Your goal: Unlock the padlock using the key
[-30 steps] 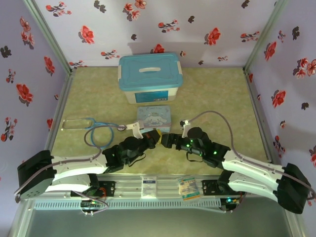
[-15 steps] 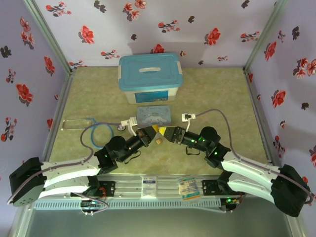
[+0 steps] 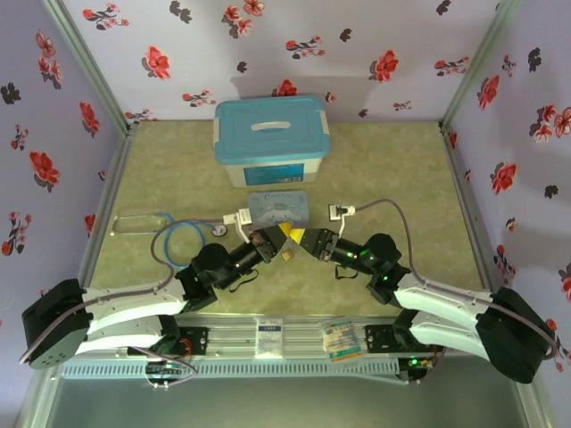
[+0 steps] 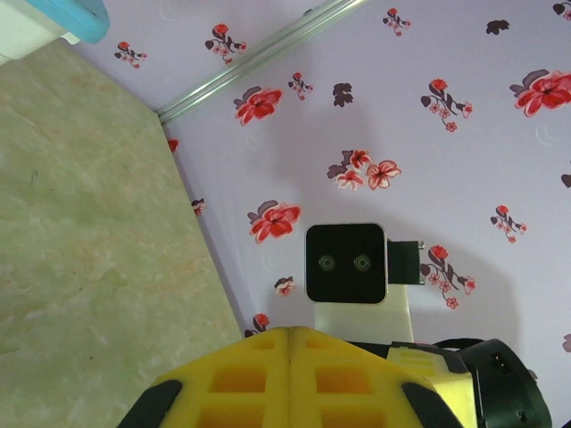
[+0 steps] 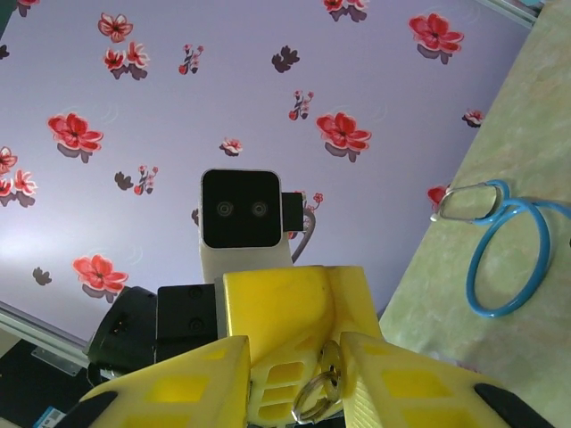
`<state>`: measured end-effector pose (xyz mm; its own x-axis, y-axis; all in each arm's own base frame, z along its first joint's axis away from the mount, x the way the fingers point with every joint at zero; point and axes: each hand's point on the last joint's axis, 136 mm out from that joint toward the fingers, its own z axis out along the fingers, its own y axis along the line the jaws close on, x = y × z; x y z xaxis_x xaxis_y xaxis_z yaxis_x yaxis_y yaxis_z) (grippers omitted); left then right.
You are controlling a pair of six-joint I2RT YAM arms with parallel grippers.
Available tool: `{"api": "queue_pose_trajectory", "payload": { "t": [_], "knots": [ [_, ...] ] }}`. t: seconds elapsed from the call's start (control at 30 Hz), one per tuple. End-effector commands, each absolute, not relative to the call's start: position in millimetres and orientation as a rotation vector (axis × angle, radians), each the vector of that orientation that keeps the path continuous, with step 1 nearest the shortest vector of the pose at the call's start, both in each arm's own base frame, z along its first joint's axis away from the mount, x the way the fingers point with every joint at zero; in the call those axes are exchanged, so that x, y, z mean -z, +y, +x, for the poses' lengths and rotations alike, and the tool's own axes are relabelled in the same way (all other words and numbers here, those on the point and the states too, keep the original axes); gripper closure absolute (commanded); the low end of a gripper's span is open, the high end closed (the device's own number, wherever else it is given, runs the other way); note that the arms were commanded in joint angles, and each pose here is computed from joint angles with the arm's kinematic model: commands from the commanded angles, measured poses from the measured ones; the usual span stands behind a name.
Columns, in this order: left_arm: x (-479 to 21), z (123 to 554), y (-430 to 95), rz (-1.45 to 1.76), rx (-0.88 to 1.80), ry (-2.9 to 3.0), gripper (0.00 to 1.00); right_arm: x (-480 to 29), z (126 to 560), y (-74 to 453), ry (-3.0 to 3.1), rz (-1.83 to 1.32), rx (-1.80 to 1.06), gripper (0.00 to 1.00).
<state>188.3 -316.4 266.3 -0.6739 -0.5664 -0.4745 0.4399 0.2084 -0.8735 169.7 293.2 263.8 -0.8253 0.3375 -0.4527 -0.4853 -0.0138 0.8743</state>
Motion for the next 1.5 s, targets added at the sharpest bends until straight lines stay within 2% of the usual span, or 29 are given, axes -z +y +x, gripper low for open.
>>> {"api": "queue_pose_trajectory", "payload": {
  "t": [0.0, 0.27, 0.43, 0.73, 0.8, 1.23, 1.33, 1.37, 1.47],
  "knots": [
    [-283, 191, -315, -0.160, 1.661, 1.604, 1.00, -271, 164, 289, 1.651, -0.183, -1.924, 0.67],
    [-278, 194, -318, -0.175, 1.661, 1.612, 1.00, -267, 165, 291, 1.668, -0.184, -1.912, 0.70],
    [-278, 195, -318, -0.180, 1.661, 1.614, 1.00, -261, 168, 287, 1.673, -0.160, -1.887, 0.77],
    [-270, 195, -326, -0.170, 1.659, 1.654, 1.00, -265, 169, 287, 1.654, -0.160, -1.883, 0.77],
    [-267, 196, -327, -0.174, 1.654, 1.665, 1.00, -266, 170, 285, 1.645, -0.154, -1.872, 0.81],
    [-260, 194, -331, -0.186, 1.691, 1.667, 1.00, -262, 181, 272, 1.668, -0.107, -1.787, 0.82],
    [-256, 194, -333, -0.191, 1.696, 1.681, 1.00, -262, 180, 274, 1.677, -0.123, -1.792, 0.85],
    [-255, 194, -333, -0.195, 1.698, 1.683, 1.00, -262, 180, 275, 1.676, -0.124, -1.796, 0.91],
    [-255, 194, -335, -0.192, 1.704, 1.679, 1.00, -260, 180, 276, 1.675, -0.121, -1.808, 0.90]
  ]
}}
